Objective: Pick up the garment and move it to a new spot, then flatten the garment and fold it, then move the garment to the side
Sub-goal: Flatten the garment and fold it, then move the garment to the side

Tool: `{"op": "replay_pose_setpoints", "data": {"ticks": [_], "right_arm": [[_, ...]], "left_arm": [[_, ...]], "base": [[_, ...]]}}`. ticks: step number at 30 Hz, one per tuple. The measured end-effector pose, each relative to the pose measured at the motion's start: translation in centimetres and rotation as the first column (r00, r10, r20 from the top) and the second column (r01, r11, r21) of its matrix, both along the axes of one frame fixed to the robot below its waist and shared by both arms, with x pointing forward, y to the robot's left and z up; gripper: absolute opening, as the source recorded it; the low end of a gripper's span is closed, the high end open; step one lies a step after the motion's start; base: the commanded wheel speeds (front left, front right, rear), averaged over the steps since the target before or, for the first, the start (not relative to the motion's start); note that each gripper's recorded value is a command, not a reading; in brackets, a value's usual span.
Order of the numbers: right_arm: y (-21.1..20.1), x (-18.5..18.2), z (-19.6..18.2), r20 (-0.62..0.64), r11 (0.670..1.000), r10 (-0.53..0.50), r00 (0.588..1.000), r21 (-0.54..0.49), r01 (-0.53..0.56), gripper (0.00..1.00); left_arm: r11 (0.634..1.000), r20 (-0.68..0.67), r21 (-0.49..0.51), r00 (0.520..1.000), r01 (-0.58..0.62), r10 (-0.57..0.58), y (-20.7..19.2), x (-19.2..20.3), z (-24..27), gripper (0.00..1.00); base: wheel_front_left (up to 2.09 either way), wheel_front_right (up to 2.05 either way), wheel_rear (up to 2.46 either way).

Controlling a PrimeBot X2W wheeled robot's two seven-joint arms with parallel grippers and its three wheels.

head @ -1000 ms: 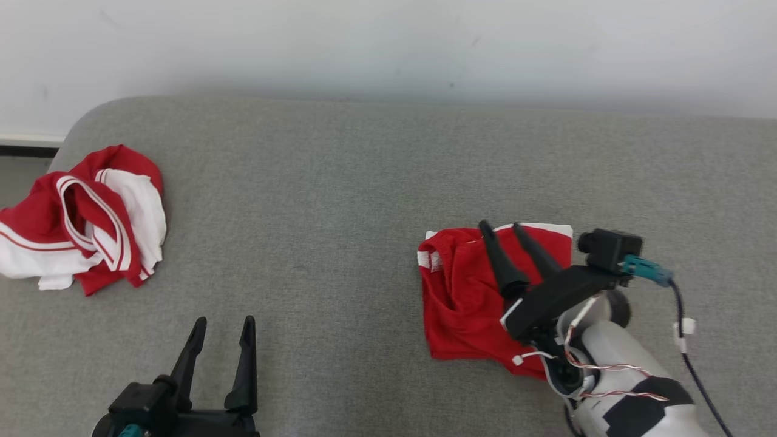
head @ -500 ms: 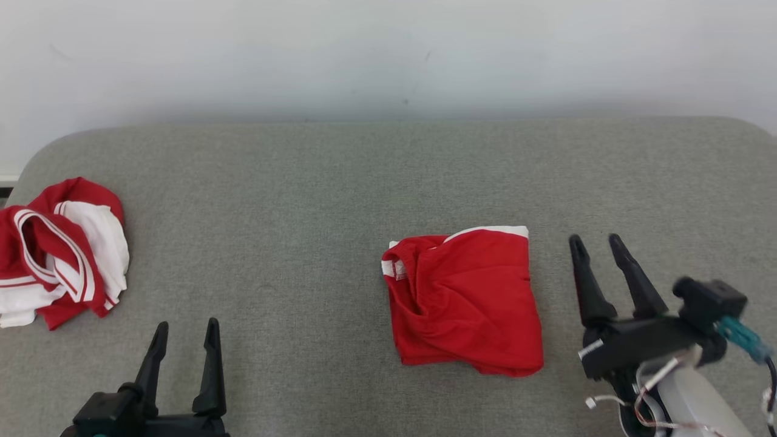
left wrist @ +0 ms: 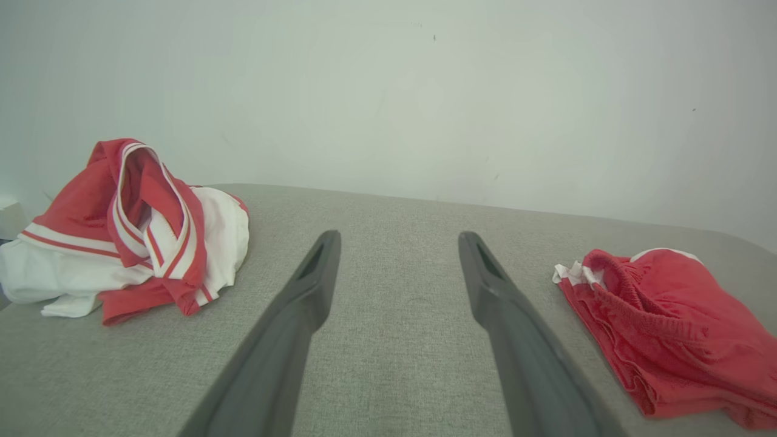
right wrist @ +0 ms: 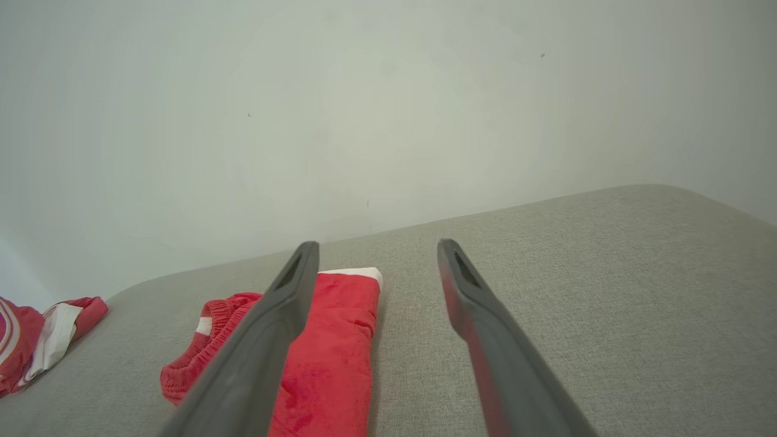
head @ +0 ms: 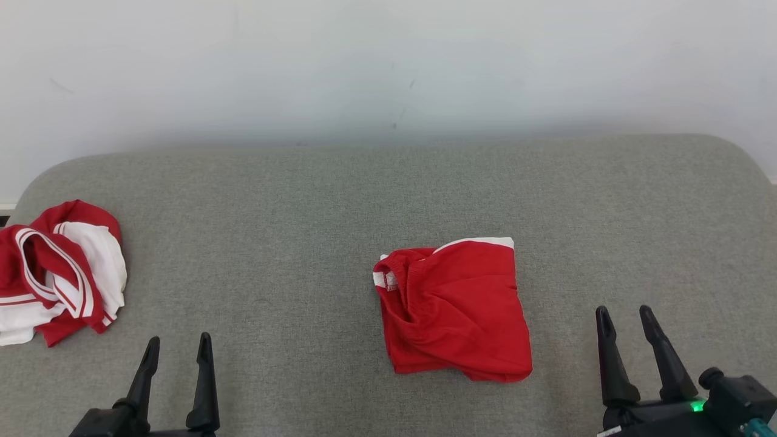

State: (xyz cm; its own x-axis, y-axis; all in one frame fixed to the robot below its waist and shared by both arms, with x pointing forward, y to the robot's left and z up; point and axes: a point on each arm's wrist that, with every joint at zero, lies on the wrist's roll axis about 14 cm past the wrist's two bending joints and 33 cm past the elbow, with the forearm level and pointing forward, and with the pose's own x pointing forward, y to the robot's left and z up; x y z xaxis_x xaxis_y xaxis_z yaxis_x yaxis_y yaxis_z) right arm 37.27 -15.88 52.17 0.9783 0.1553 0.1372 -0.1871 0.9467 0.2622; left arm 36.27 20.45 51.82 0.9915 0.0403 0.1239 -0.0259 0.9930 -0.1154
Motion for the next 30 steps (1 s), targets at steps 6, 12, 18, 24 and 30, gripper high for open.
{"op": "replay_pose_setpoints", "data": {"ticks": [6,12,18,24,30], "right_arm": [[0.6,-0.6,-0.3,-0.005,1.0,0.007,1.0,-0.007,-0.007,1.0],[1.0,-0.6,-0.6,-0.015,1.0,0.016,1.0,-0.021,-0.016,1.0],[1.5,-0.7,-1.0,-0.024,0.999,0.027,0.999,-0.047,-0.028,1.0],[1.7,-0.7,-1.2,-0.027,0.998,0.028,0.999,-0.06,-0.029,1.0],[1.6,-0.7,-1.1,-0.025,0.998,0.024,0.999,-0.061,-0.026,1.0]], "left_arm": [[1.0,0.001,0.02,1.0,-0.012,0.012,0.3,-0.6,0.1,1.0],[0.999,-0.004,0.036,1.0,-0.023,0.023,0.6,-1.1,-0.1,1.0],[0.998,0.004,0.046,0.999,-0.039,0.039,0.9,-1.6,0.2,1.0],[0.997,0.009,0.063,0.999,-0.046,0.045,1.0,-1.9,0.4,1.0],[0.996,0.024,0.072,0.998,-0.053,0.051,1.2,-2.0,0.9,1.0]], "base": [[0.0,0.0,0.0],[0.0,0.0,0.0],[0.0,0.0,0.0],[0.0,0.0,0.0],[0.0,0.0,0.0]]}}
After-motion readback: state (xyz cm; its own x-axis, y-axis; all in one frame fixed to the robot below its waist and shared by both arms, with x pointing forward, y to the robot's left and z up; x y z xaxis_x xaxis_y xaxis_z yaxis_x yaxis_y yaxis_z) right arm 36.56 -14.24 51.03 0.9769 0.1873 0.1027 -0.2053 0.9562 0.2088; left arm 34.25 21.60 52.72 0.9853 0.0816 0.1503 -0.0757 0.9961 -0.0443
